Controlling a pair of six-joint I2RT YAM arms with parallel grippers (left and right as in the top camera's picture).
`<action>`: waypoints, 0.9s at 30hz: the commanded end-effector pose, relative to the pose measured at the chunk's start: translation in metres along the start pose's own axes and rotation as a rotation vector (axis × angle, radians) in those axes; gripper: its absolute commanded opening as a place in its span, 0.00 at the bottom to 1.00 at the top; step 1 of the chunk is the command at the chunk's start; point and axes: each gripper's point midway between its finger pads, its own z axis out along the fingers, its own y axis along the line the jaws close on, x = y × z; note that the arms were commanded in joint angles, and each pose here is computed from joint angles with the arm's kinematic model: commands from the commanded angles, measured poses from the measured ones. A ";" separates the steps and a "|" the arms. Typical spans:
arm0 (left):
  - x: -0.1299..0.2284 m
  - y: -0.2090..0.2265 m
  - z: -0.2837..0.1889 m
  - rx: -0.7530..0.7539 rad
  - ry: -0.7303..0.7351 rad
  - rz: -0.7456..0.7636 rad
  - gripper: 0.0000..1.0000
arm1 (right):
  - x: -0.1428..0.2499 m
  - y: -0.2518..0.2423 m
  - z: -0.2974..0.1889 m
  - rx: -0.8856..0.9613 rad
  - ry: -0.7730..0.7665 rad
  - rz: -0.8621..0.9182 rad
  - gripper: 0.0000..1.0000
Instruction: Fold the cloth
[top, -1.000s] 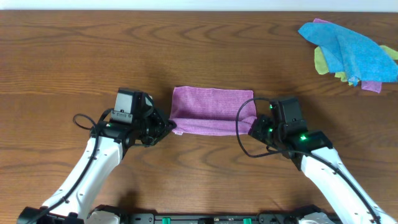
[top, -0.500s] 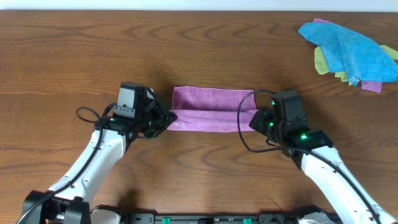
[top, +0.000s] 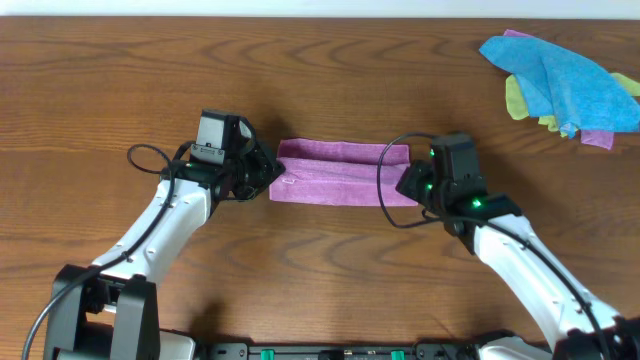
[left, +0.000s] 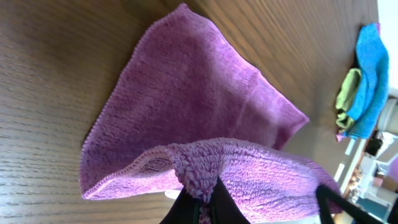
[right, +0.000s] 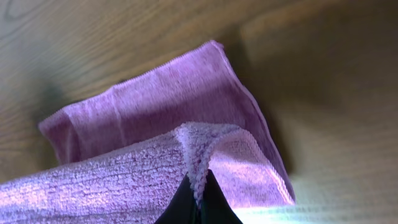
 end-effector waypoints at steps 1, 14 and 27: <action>-0.019 0.002 -0.004 -0.034 -0.075 0.033 0.06 | -0.024 -0.001 0.003 0.036 -0.063 -0.021 0.01; -0.039 0.010 -0.001 -0.063 -0.148 0.045 0.06 | -0.033 0.002 0.023 0.058 -0.055 -0.035 0.01; -0.055 0.007 0.017 -0.065 -0.151 0.071 0.06 | -0.045 -0.004 0.023 0.099 -0.117 -0.063 0.01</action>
